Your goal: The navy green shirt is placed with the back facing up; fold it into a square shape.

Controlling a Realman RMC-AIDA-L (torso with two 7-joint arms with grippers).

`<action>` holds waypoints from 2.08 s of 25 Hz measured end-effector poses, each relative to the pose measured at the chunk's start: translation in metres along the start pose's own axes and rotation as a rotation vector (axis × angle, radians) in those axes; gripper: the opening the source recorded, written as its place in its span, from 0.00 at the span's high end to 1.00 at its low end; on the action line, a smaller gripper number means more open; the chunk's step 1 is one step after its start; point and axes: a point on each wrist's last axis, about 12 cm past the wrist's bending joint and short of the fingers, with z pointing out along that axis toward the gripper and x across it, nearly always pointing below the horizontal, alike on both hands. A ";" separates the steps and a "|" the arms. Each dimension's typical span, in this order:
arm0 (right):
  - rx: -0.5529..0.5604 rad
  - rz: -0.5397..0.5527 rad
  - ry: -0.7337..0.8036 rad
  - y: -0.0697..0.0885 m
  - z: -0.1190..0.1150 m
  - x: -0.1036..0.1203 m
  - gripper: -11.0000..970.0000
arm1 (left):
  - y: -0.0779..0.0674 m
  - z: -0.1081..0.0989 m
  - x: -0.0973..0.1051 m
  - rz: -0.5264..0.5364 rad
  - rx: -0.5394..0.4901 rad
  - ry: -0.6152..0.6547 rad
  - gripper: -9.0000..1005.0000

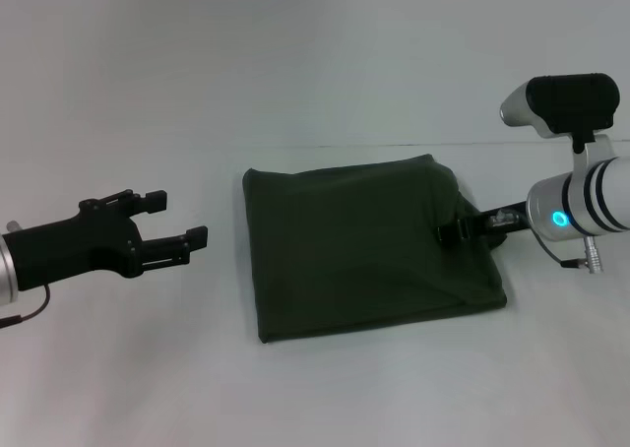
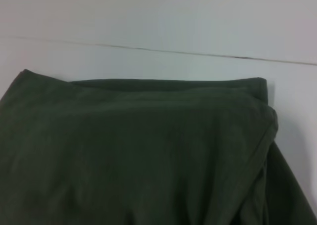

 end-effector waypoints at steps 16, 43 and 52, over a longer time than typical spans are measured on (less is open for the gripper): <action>-0.069 -0.004 0.074 0.010 0.000 0.008 0.43 | 0.000 0.000 -0.002 0.005 0.000 -0.008 0.11; -0.372 -0.254 -0.404 -0.037 -0.093 0.017 0.25 | -0.009 0.017 -0.016 -0.058 0.111 -0.130 0.11; -0.576 -0.383 -0.426 -0.046 -0.101 0.047 0.04 | -0.024 0.038 -0.026 -0.027 0.295 -0.069 0.11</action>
